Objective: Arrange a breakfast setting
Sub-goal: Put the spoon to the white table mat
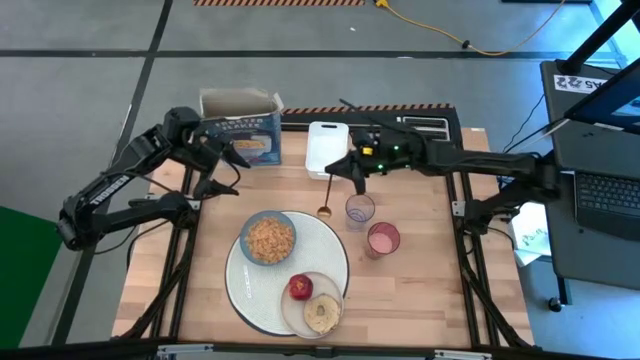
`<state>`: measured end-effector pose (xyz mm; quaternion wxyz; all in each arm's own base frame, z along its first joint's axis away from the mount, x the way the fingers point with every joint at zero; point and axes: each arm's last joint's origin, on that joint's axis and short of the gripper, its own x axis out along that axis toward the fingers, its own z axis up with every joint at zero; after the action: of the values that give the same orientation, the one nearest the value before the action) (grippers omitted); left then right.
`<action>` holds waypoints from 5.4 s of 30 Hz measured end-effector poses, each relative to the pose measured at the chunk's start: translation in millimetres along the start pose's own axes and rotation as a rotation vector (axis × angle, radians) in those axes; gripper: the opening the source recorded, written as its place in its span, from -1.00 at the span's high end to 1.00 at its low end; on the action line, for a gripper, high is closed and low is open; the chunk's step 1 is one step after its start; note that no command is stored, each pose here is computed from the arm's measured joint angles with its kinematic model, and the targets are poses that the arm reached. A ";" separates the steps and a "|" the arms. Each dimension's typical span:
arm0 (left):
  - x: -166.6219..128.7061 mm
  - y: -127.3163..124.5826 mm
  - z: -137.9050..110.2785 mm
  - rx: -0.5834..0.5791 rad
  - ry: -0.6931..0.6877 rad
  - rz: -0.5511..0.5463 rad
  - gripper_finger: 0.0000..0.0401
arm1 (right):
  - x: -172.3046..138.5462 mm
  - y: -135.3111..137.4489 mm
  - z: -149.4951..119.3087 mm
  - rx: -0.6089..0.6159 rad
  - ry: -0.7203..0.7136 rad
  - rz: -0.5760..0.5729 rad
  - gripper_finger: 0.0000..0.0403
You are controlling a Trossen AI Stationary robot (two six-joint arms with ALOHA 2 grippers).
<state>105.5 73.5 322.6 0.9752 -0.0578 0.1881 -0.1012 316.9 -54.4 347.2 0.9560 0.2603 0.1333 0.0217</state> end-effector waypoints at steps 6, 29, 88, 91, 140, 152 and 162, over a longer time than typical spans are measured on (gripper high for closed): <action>0.5 -3.2 0.7 0.011 -0.008 -0.030 -0.95 | 10.2 -5.1 -5.0 0.042 0.032 0.019 0.94; 0.0 -10.3 -10.9 -0.039 0.060 -0.111 -0.95 | 43.5 -24.3 -25.4 0.188 0.134 0.039 0.94; 89.2 -30.5 53.5 0.203 0.376 0.076 -0.95 | 130.2 -52.2 -109.9 0.476 0.242 -0.099 0.94; 89.0 -29.5 53.3 0.210 0.384 0.110 -0.95 | 130.2 -48.9 -116.9 0.483 0.275 -0.136 0.94; 120.2 -16.3 47.1 0.232 0.461 0.156 -0.95 | 124.6 -67.5 -148.8 0.609 0.120 -0.374 0.85; 120.1 -16.3 47.1 0.229 0.460 0.159 -0.95 | 127.5 -52.2 -156.8 0.602 0.141 -0.346 0.71; 120.1 -16.3 47.1 0.206 0.459 0.164 -0.95 | 131.6 -40.2 -153.5 0.329 0.184 -0.241 0.70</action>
<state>229.5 34.9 325.8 0.9127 0.0815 0.3971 -0.0508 401.6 1.0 167.7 0.8801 0.3920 0.2520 -0.0913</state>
